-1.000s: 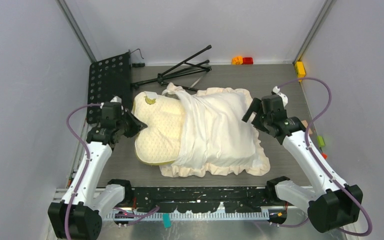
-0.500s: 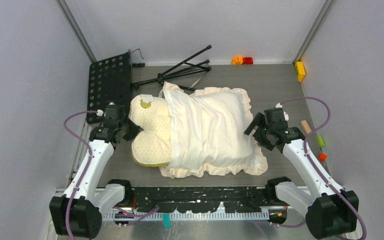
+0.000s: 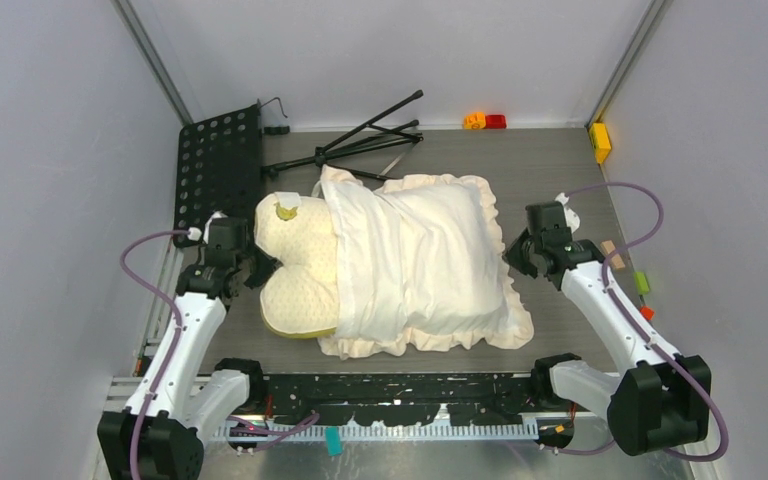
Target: Remove the pillowcase from the pillow
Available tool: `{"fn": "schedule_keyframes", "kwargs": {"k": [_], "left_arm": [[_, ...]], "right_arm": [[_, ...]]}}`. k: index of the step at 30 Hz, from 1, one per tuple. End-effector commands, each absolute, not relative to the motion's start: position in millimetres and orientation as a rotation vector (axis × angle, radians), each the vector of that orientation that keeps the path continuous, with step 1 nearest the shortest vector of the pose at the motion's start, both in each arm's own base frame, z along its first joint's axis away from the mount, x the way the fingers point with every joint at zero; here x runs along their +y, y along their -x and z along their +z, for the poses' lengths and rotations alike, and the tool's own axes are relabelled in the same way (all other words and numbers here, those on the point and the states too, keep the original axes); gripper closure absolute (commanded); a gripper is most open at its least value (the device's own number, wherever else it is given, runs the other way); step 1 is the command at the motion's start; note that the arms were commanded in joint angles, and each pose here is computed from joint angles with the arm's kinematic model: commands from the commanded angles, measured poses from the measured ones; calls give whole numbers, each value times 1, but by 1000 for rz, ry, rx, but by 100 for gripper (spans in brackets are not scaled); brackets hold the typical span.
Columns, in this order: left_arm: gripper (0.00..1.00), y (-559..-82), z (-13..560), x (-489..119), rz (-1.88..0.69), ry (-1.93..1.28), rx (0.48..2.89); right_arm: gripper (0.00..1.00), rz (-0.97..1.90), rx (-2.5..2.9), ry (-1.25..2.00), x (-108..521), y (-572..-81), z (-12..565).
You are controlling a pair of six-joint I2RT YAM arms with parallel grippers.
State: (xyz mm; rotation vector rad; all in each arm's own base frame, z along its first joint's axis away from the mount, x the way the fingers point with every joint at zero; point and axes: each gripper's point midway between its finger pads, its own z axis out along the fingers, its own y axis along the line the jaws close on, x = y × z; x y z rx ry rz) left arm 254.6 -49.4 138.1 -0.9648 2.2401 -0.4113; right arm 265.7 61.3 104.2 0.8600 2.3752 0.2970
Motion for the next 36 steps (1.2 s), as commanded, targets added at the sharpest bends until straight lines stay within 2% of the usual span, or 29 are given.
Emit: {"fn": "schedule_keyframes", "kwargs": {"k": [1,6,11,12,13,15,16,17,26,36], "left_arm": [[100,-266,183,1,-127,921,2067],[100,-267,231,37,82,846,1929],[100,-268,227,34,57,849,1936],[100,-270,223,31,40,845,1947],[100,-271,217,27,25,840,1961],[100,-271,207,22,1,835,1992],[100,-271,202,20,-5,834,2005],[100,-271,200,20,-6,836,2013],[100,-273,190,9,-95,803,1991],[100,-276,178,2,-133,781,2012]], "right_arm": [[100,189,2146,-894,30,-309,163],[100,118,1986,-944,2,-326,208],[100,172,1959,-911,7,-329,227],[94,246,1994,-865,21,-331,225],[78,319,2045,-811,35,-330,219],[30,488,2164,-694,67,-323,204],[18,558,2214,-655,80,-318,196],[14,619,2259,-627,90,-310,187],[10,874,2447,-616,123,-242,123],[10,962,2515,-604,140,-212,97]]}}
